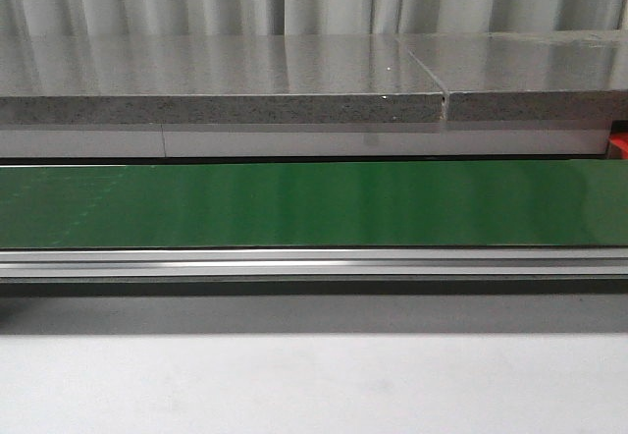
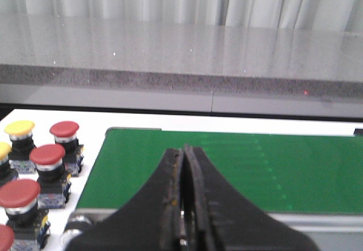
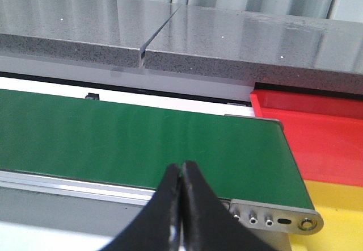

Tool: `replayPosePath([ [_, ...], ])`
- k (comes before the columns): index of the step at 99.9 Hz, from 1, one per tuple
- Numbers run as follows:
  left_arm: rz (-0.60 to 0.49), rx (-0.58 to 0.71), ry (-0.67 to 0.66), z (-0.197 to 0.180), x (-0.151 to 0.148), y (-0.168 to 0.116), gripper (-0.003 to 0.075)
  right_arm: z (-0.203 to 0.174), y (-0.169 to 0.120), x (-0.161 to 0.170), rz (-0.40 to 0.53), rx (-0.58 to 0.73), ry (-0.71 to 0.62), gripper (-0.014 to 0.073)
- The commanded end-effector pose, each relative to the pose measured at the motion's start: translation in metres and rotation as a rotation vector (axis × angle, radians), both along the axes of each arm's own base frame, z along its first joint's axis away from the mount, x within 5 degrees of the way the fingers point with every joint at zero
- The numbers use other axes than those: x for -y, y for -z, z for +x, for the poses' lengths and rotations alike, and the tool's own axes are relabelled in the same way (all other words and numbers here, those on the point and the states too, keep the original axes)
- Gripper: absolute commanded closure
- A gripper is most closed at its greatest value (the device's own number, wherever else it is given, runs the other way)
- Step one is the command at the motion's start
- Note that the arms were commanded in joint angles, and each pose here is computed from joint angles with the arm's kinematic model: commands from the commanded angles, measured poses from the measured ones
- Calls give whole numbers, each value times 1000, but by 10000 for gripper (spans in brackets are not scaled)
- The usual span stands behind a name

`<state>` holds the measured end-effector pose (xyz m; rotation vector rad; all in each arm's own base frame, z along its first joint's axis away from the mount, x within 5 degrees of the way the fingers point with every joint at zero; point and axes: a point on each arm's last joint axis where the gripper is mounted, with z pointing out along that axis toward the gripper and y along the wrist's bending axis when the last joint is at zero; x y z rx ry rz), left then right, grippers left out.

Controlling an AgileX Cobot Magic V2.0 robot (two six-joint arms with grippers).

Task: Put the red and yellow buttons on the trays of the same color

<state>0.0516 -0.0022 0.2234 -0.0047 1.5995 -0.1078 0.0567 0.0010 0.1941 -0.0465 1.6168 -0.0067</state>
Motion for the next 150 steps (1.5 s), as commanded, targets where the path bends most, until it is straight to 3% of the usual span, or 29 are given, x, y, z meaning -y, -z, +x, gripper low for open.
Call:
replayPosePath([
  [1, -30, 59, 8, -4, 0, -36, 739, -2, -11, -1, -9, 103, -8, 662],
  [23, -19, -203, -35, 8, -2, -89, 739, -2, -11, -1, -9, 103, -8, 662],
  [43, -10, -359, -55, 34, -1, -124, 739, -2, -11, -1, -9, 103, -8, 662],
  [83, 10, -518, -61, 73, 3, -117, 732, -2, -11, -1, -9, 103, -8, 662],
  [92, 13, -549, -64, 74, 3, -114, 641, -2, -11, -1, -9, 103, -8, 662],
  [97, 15, -570, -67, 74, 3, -112, 540, -2, -11, -1, -9, 103, -8, 662],
  [109, 16, -605, -72, 72, 2, -110, 203, -2, -11, -1, -9, 103, -8, 662],
  [116, -11, -612, -83, 71, 2, -109, 90, -2, -11, -1, -9, 103, -8, 662],
  [132, -85, -657, -130, 69, 1, -106, 62, -2, -11, -1, -9, 103, -8, 662],
  [150, -179, -638, -335, 68, -16, -107, 62, -2, -11, -1, -9, 103, -8, 662],
])
